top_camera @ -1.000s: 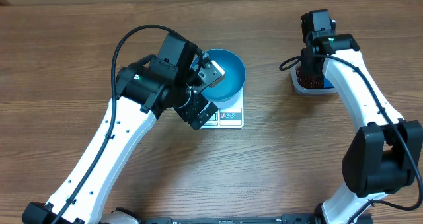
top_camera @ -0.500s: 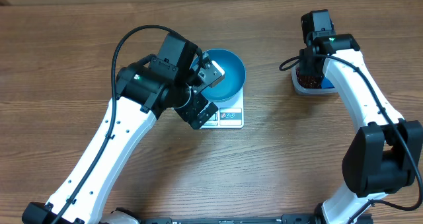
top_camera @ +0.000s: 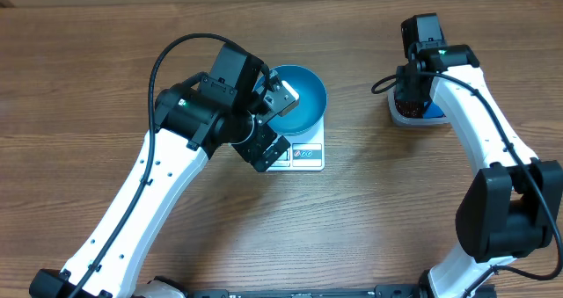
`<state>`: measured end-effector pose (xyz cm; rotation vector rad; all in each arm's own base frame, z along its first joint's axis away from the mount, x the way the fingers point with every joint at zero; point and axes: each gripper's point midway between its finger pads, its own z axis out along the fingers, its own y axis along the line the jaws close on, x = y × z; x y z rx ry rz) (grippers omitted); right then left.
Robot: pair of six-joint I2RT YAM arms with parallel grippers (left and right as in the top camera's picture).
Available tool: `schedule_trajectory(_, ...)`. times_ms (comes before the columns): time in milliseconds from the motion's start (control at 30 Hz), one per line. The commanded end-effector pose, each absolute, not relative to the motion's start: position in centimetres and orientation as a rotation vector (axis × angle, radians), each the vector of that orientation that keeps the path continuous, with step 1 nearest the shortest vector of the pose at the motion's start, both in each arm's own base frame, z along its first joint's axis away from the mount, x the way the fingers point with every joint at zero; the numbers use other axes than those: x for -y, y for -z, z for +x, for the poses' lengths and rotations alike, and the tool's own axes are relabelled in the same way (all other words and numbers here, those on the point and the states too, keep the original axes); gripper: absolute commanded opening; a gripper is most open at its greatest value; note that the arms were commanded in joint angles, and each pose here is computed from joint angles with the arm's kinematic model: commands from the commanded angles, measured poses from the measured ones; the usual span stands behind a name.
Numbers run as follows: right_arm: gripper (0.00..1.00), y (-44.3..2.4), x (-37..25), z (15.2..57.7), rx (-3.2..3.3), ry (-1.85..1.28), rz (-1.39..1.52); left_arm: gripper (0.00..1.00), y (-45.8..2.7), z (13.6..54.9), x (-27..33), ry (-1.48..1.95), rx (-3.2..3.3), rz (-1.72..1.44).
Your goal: Scoop item into bowl and weigh 150g on scale
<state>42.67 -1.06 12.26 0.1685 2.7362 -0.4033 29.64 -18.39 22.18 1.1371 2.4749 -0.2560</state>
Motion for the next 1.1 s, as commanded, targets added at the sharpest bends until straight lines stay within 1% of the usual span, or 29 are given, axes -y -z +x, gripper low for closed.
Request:
schedule_trajectory(0,0.04,-12.5,0.5,43.0,-2.738,0.322,0.228,0.99,-22.1,29.5,18.4,0.269,-2.466,1.159)
schedule_trajectory(67,0.04,-12.5,0.7,42.9,-2.744,0.313,0.249,0.99,-22.1,29.5,18.4,0.269,-2.466,1.158)
schedule_trajectory(467,0.04,-11.8,1.9,42.7,-2.786,0.02,0.378,1.0,-22.1,29.5,18.4,0.269,-2.466,1.159)
schedule_trajectory(800,0.04,-11.7,1.9,42.6,-2.793,-0.001,0.385,0.99,-22.1,29.5,18.4,0.269,-2.466,1.158)
schedule_trajectory(1067,0.04,-11.7,0.9,42.6,-2.8,-0.079,0.373,0.99,-22.1,29.5,18.4,0.269,-2.467,1.158)
